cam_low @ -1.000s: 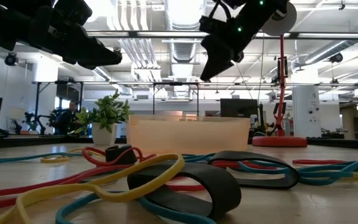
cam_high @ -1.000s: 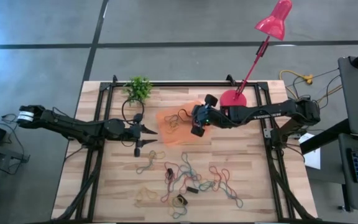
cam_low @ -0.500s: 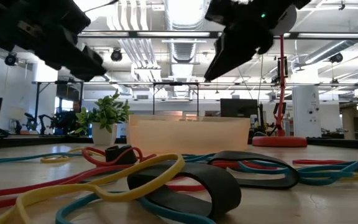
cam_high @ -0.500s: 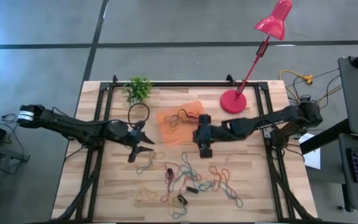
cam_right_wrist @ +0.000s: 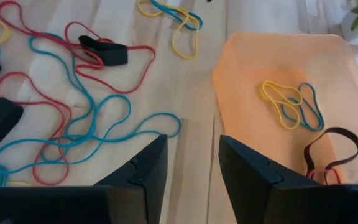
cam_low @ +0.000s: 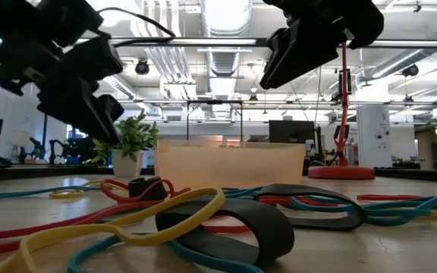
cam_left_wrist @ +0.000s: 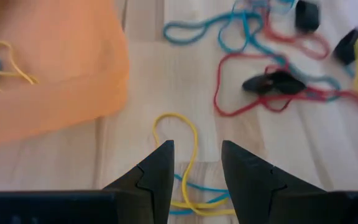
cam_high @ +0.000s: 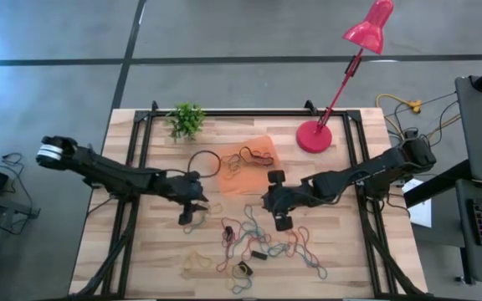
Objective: Pick and place rubber bands into bin
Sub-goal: Put the yellow rubber band into the orange bin
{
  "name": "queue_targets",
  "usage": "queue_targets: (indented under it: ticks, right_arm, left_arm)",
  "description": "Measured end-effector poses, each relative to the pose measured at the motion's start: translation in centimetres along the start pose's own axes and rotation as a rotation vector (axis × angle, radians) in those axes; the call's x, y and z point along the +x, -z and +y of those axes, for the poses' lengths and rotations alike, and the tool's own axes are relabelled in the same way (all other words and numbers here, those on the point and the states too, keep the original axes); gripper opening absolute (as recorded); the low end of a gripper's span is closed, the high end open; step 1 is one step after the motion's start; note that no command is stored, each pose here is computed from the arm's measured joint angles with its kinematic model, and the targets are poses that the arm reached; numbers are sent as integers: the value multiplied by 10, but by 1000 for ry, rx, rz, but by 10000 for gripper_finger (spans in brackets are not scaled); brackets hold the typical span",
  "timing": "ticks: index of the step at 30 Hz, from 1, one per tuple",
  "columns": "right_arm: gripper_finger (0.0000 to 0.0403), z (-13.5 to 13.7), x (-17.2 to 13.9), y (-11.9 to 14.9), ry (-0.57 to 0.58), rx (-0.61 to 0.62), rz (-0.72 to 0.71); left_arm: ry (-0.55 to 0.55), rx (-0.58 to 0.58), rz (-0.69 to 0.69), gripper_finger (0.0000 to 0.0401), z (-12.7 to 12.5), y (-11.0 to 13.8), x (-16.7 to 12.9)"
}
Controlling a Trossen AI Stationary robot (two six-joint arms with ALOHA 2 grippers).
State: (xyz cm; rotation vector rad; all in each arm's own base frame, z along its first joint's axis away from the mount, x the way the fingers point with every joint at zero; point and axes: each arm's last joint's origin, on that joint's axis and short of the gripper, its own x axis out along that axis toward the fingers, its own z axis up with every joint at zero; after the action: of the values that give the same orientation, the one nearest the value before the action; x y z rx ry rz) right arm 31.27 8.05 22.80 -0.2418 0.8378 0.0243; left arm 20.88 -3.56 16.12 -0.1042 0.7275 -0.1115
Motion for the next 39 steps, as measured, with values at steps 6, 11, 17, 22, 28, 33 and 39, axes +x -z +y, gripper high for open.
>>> queue_targets:
  ticks: [6,11,17,22,28,33,39]
  right_arm:
    - [133,4,2,6,-2,26,18]
    - [133,6,4,12,-1,33,35]
    - [127,6,5,14,-1,46,39]
    - [130,6,5,14,-1,45,36]
    - [125,6,5,14,-1,45,35]
    - [123,6,5,13,-1,46,34]
    - [121,6,5,14,-1,46,34]
  left_arm:
    - [-77,65,138,118,-1,1,19]
    - [-97,63,208,118,-1,4,28]
    - [-105,37,241,118,0,9,33]
    - [-105,38,242,109,0,9,33]
    - [-107,38,252,42,0,11,33]
    - [-107,38,251,6,0,11,33]
    - [-104,38,214,1,-1,4,29]
